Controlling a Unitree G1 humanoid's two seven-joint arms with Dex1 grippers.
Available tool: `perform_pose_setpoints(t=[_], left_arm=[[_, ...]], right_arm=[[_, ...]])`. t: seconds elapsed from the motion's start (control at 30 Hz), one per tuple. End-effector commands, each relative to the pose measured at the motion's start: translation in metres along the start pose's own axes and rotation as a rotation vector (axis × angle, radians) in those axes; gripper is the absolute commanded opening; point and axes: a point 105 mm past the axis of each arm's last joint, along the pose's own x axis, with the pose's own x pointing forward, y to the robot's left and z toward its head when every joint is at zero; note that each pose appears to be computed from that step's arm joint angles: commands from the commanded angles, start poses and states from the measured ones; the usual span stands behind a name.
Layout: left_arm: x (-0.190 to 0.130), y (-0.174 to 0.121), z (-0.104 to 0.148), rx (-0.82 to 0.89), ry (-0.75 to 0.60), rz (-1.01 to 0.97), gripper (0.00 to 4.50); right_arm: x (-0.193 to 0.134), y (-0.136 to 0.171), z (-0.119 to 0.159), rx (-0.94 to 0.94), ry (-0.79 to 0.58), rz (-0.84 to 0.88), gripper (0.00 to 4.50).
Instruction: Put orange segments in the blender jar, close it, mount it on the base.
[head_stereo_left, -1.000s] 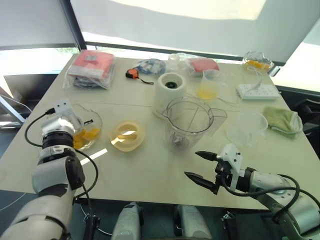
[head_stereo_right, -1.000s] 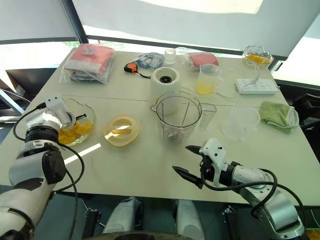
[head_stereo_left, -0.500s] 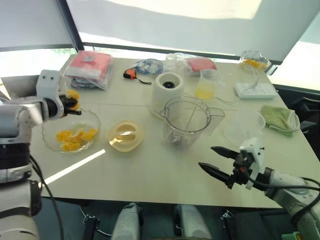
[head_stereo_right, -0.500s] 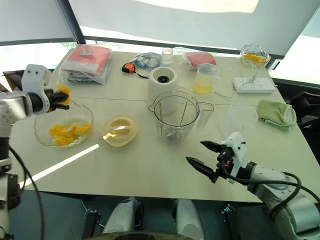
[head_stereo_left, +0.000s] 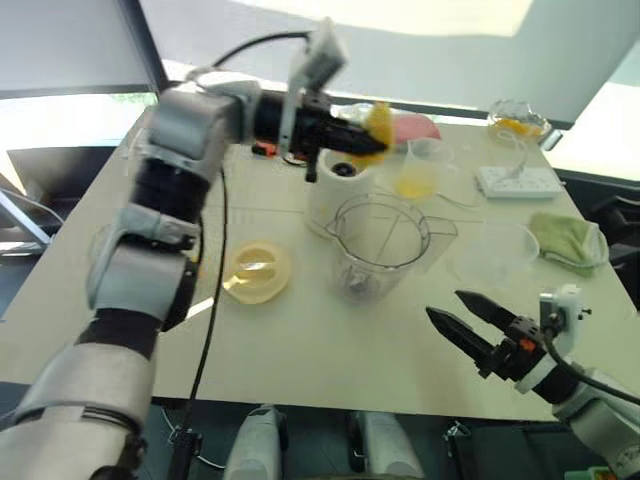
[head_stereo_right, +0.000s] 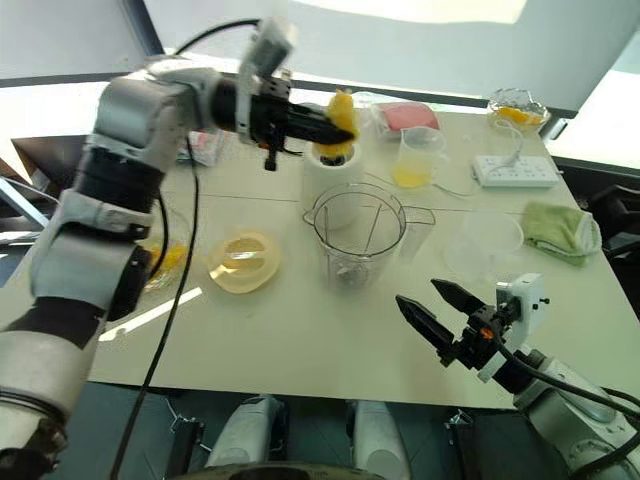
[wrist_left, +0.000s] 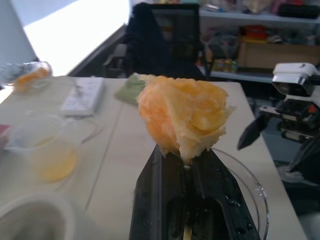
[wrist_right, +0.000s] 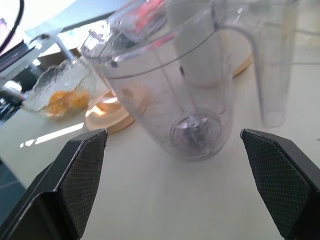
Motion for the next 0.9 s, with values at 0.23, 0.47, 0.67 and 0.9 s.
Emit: perform_pose_setpoints(t=[0.23, 0.47, 0.67, 0.9], left_arm=[[0.026, 0.002, -0.047, 0.138, 0.264, -0.070, 0.02], [0.026, 0.006, -0.047, 0.133, 0.246, -0.053, 2.83], [0.023, 0.010, -0.030, 0.147, 0.138, -0.003, 4.47], [-0.011, 0.034, 0.034, 0.060, -0.249, 0.249, 4.47]], right_arm=[[0.000, 0.015, 0.015, -0.056, -0.117, -0.048, 4.50], [0.002, 0.012, 0.013, -0.064, -0.117, -0.056, 4.50], [0.007, 0.006, 0.009, -0.088, -0.085, -0.056, 4.50], [0.010, -0.024, -0.002, -0.185, -0.045, -0.193, 4.50]])
